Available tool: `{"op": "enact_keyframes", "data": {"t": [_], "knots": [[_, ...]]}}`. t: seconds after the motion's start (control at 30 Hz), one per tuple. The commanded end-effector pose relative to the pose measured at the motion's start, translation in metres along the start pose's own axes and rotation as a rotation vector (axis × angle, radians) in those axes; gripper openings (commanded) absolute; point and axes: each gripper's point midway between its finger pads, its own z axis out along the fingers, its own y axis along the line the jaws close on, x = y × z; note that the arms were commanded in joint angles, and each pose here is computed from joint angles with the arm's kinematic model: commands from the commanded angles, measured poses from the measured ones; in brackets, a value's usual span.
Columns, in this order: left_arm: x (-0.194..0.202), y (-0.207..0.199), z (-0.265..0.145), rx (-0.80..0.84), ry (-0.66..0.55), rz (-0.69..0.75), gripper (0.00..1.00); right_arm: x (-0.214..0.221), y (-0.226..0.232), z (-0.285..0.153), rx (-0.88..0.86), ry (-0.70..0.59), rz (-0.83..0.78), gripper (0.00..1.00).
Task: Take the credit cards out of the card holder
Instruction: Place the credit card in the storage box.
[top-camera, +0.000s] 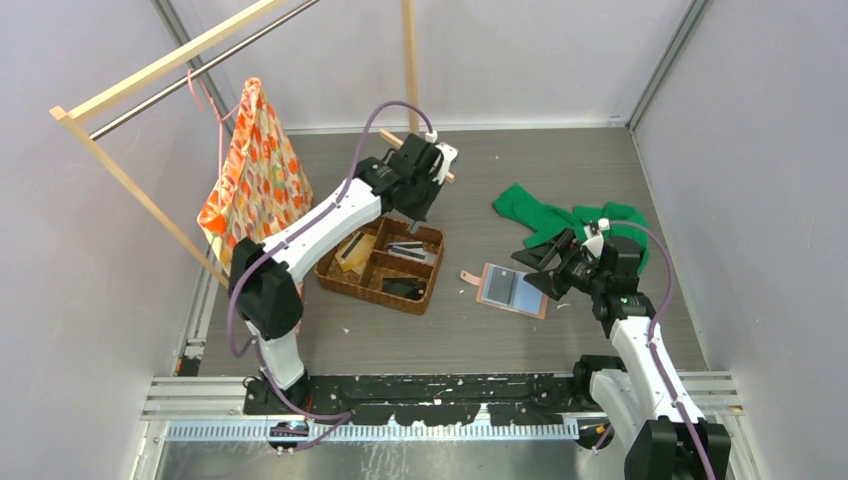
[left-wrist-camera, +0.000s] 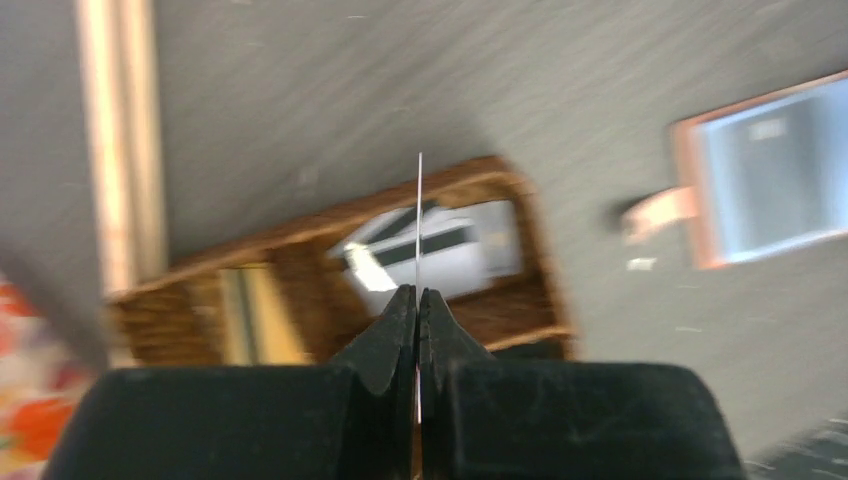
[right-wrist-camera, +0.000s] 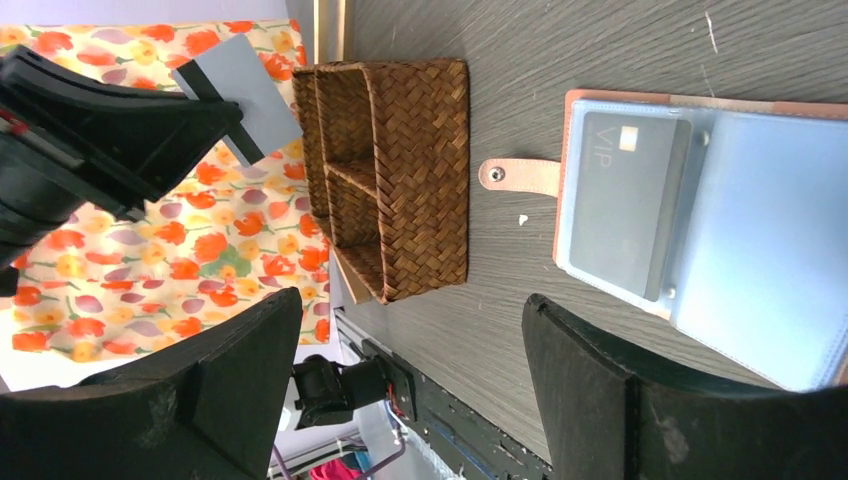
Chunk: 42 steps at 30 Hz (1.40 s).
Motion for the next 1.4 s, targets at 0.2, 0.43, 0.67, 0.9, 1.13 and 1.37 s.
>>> {"op": "enact_keyframes", "data": {"t": [0.2,0.43,0.67,0.9,1.13,1.37], "knots": [[0.025,0.085,-0.012,-0.340,0.016,0.678,0.00,-0.006,0.002,0.000,0.008,-0.011,-0.038,0.85],[0.037,0.071,-0.005,-0.223,-0.019,0.864,0.00,-0.005,-0.001,0.001,0.014,-0.009,-0.032,0.85],[0.044,0.049,-0.006,-0.114,-0.133,0.965,0.00,-0.004,-0.004,0.002,0.021,-0.008,-0.026,0.85],[0.054,0.035,0.009,-0.070,-0.172,1.035,0.00,-0.005,-0.006,0.004,0.022,-0.007,-0.020,0.85],[0.065,0.035,0.031,-0.072,-0.112,1.091,0.00,-0.004,-0.007,0.004,0.023,-0.010,-0.020,0.85],[0.076,0.033,0.053,-0.087,-0.071,1.144,0.00,-0.005,-0.006,0.004,0.022,-0.013,-0.020,0.85]]}}
